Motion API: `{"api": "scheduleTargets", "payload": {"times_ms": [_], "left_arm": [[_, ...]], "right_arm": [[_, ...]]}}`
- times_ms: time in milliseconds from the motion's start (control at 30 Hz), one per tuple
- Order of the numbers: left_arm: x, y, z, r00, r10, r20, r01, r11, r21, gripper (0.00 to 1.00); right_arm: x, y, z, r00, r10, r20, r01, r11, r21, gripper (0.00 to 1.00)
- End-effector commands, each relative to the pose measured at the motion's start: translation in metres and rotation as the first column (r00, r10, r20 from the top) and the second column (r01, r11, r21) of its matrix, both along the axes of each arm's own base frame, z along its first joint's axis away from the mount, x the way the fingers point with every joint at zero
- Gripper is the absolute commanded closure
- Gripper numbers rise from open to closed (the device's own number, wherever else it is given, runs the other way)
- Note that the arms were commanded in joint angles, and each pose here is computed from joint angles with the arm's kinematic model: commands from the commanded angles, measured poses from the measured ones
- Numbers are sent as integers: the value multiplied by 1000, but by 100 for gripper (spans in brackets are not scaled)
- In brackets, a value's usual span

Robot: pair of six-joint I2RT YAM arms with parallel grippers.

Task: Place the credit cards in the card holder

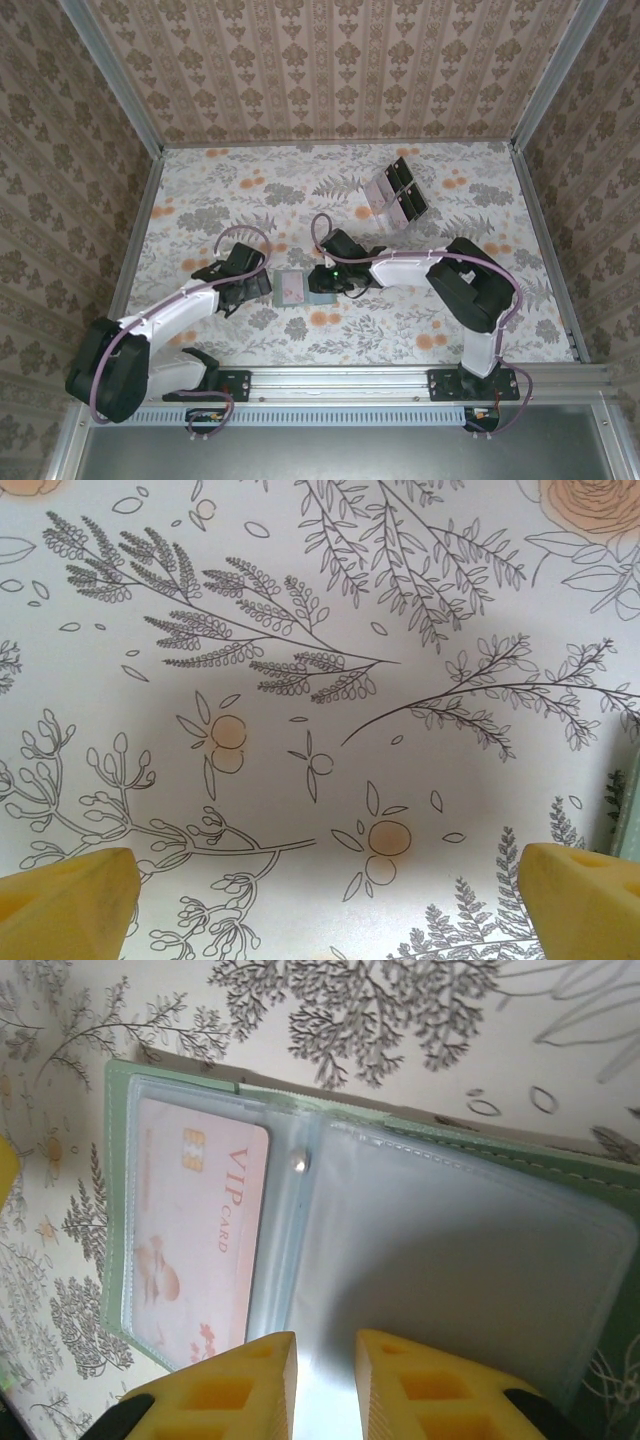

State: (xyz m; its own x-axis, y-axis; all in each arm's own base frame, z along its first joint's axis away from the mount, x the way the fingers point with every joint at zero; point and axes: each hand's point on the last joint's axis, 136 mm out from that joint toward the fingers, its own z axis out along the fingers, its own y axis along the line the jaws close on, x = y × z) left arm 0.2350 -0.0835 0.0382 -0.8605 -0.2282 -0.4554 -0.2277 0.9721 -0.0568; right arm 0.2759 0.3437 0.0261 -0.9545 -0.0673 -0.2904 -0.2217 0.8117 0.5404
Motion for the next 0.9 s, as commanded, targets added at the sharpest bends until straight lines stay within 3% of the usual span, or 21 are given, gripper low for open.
{"api": "scheduleTargets", "payload": {"times_ms": [0, 267, 467, 867], "left_arm": [[4, -6, 0, 999, -35, -14, 35, 999, -3, 0], [3, -14, -12, 998, -55, -44, 55, 998, -7, 0], [1, -18, -20, 996, -70, -63, 70, 998, 3, 0], [-1, -21, -29, 993, -82, -83, 83, 996, 12, 0]], "right_arm": [[-1, -11, 12, 1000, -19, 18, 20, 999, -28, 76], [4, 7, 38, 997, 35, 70, -35, 999, -9, 84], [2, 22, 26, 997, 62, 42, -62, 998, -13, 94], [-5, 31, 5, 997, 79, 1, -79, 996, -31, 100]]}}
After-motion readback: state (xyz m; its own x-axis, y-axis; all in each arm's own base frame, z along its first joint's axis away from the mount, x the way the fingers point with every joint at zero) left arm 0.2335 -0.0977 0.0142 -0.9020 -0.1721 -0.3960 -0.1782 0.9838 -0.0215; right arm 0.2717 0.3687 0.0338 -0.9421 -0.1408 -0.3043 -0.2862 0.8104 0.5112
